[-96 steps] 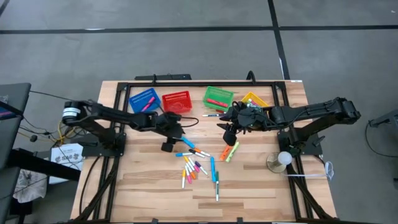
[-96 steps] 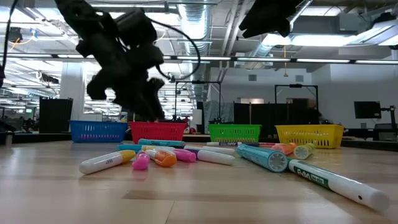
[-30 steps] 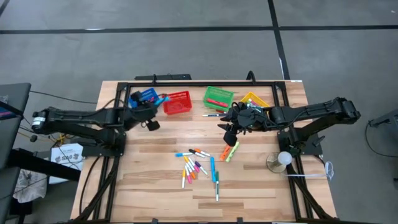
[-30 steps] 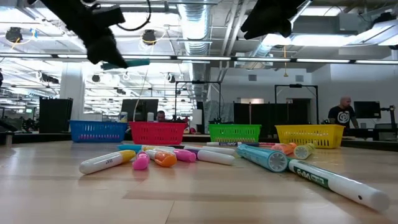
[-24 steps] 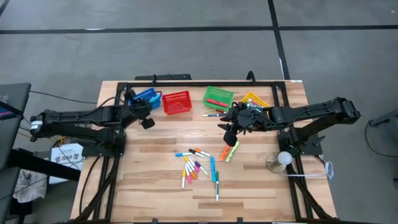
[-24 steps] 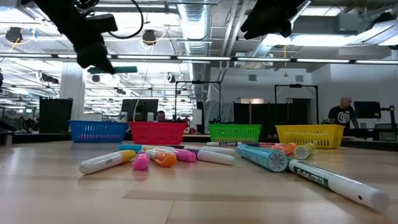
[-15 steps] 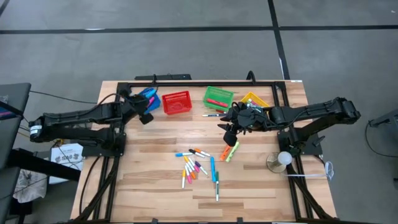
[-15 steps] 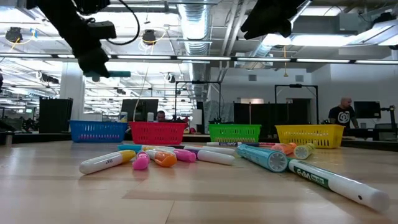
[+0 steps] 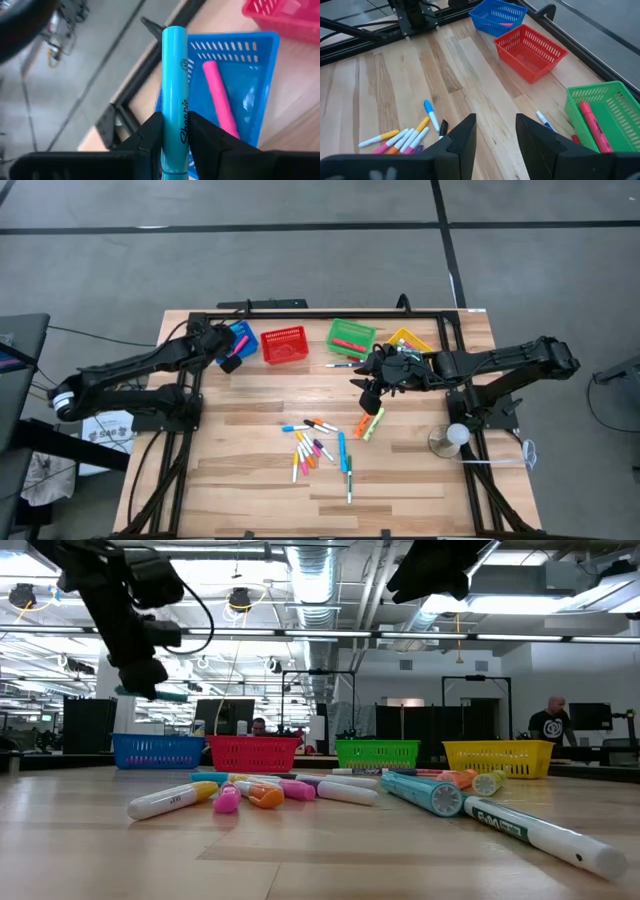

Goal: Pick & Place Markers
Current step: Put the top large blue highlighter pen into the blue bin

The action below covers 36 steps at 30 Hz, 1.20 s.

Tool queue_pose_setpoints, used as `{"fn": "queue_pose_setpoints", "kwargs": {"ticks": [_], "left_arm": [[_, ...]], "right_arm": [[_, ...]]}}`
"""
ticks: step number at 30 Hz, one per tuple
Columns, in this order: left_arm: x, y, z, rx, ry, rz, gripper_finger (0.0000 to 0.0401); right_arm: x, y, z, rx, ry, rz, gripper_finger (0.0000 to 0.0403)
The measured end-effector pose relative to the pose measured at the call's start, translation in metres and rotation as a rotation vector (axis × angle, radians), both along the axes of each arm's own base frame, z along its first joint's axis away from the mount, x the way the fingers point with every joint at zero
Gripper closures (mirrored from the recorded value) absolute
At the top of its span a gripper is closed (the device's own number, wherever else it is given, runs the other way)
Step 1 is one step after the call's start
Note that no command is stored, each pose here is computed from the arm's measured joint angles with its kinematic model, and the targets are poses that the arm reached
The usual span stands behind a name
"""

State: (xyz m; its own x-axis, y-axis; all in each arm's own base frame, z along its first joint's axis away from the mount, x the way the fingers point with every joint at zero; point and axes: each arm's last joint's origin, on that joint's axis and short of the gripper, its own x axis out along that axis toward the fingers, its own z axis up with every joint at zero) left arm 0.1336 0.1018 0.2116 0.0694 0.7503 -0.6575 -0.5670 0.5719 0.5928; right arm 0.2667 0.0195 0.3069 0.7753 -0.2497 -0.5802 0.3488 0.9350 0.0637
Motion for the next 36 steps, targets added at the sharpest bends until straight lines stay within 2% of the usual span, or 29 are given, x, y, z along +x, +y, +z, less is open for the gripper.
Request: {"fn": "queue_pose_setpoints", "kwargs": {"ticks": [11,32,36], "left_arm": [[0.014,0.018,-0.024,-0.108,0.036,0.012,0.0320],[0.022,0.024,-0.028,-0.097,-0.034,0.052,0.0320],[0.022,0.024,-0.028,-0.095,-0.034,0.050,0.0308]], "right_arm": [[0.000,0.000,0.000,0.000,-0.001,0.000,0.0274],[0.000,0.000,0.000,0.000,0.000,0.000,0.0274],[0.000,0.000,0.000,0.001,0.000,0.000,0.0274]]}}
